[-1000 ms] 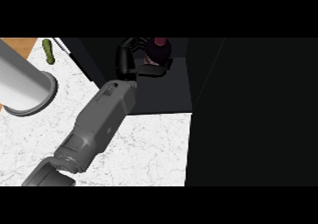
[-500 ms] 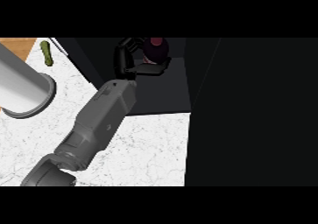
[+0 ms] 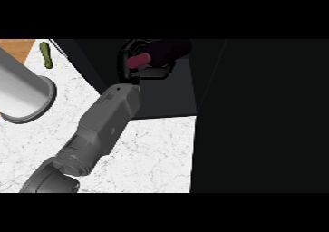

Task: Pick up the wine, place it into the cabinet and close the cabinet

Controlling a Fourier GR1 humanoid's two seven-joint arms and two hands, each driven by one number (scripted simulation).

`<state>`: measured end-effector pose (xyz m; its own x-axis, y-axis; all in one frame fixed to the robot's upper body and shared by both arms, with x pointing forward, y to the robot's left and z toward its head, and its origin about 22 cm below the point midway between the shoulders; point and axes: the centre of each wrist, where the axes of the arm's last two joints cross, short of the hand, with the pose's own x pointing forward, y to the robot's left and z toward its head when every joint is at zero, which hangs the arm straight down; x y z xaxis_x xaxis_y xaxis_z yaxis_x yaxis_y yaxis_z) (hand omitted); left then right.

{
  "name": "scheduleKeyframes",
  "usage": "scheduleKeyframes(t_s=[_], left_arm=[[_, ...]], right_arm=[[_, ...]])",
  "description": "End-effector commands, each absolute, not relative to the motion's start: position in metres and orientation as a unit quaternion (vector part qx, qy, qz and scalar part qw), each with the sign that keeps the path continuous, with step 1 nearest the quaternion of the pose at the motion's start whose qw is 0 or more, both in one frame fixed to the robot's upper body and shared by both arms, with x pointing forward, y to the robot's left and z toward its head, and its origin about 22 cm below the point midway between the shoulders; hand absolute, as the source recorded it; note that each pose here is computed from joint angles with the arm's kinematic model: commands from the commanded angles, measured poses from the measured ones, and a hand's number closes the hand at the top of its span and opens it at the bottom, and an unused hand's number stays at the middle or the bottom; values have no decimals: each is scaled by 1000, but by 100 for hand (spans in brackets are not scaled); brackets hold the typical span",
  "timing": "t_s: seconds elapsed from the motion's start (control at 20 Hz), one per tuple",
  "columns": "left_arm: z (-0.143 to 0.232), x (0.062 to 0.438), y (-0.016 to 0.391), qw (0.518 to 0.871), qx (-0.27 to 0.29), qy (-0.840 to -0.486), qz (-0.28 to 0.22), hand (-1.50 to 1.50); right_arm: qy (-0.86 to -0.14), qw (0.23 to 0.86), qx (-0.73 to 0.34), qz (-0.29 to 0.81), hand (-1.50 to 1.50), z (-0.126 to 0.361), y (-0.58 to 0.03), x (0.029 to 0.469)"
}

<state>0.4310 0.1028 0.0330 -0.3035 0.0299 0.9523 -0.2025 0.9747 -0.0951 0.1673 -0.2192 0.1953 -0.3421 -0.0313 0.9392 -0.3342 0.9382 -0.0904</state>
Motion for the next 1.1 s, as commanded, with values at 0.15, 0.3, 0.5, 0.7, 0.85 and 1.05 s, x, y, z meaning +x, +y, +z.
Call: scheduleKeyframes(t_s=[0.15, 0.3, 0.5, 0.7, 0.85, 1.05], left_arm=[[32, 434, 112, 612, 102, -779, 95, -150], [16, 425, 109, 612, 111, -779, 84, -150], [3, 421, 129, 617, 123, -775, 63, -150], [12, 426, 125, 611, 146, -775, 64, -150], [-12, 411, 122, 614, 131, -776, 70, -150], [-4, 419, 146, 598, 140, -784, 90, -150]], right_arm=[[-812, 552, 132, 138, -150, 201, -225, 145], [-815, 549, 134, 132, -150, 204, -216, 149], [-821, 541, 130, 128, -150, 196, -222, 158], [-814, 550, 122, 140, -150, 201, -225, 143], [-814, 552, 126, 131, -150, 200, -220, 155], [-816, 544, 134, 141, -150, 197, -219, 148]])
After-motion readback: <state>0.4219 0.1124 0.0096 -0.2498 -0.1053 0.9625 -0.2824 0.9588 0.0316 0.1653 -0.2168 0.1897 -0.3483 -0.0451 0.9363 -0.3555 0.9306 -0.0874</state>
